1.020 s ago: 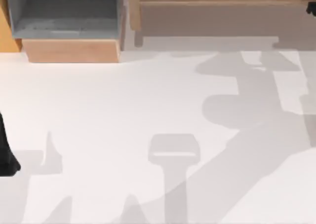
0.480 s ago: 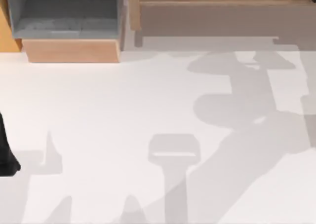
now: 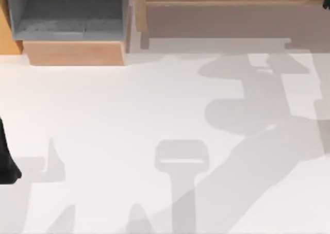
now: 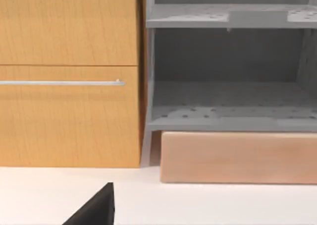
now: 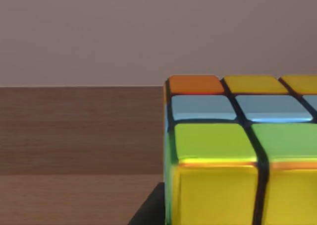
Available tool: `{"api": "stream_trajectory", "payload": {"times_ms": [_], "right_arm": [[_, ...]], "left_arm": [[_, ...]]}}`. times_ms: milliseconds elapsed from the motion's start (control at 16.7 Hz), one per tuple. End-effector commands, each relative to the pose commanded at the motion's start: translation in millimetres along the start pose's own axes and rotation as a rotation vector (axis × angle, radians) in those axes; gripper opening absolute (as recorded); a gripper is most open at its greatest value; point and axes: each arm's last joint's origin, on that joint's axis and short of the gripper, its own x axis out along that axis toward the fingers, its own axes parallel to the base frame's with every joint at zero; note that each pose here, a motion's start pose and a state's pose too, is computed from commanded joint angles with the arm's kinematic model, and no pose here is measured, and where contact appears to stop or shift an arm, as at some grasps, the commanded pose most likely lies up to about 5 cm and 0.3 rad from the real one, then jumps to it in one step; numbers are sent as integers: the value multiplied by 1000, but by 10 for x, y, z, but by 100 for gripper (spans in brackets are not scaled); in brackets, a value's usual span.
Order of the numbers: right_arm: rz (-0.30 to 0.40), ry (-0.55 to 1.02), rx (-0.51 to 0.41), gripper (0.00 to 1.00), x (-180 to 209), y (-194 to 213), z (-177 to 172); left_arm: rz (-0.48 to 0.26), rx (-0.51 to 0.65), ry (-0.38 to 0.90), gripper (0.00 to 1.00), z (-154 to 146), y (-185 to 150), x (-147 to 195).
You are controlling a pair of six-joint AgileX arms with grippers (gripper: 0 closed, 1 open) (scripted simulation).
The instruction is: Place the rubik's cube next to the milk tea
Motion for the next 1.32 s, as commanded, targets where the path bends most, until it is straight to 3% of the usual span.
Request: {"api": "stream_trajectory", "payload": {"times_ms": [240,600,1080,1320], "right_arm": [[-3,-6,17,0,26,-3,94],[29,91,127,0,149,233,611],[111,581,206,0,-113,922,1138],[129,875,180,0,-355,1207,1093]], "left_arm": [[0,0,0,100,0,0,0],[0,0,0,100,0,0,0],[0,0,0,100,0,0,0],[0,0,0,100,0,0,0]]}}
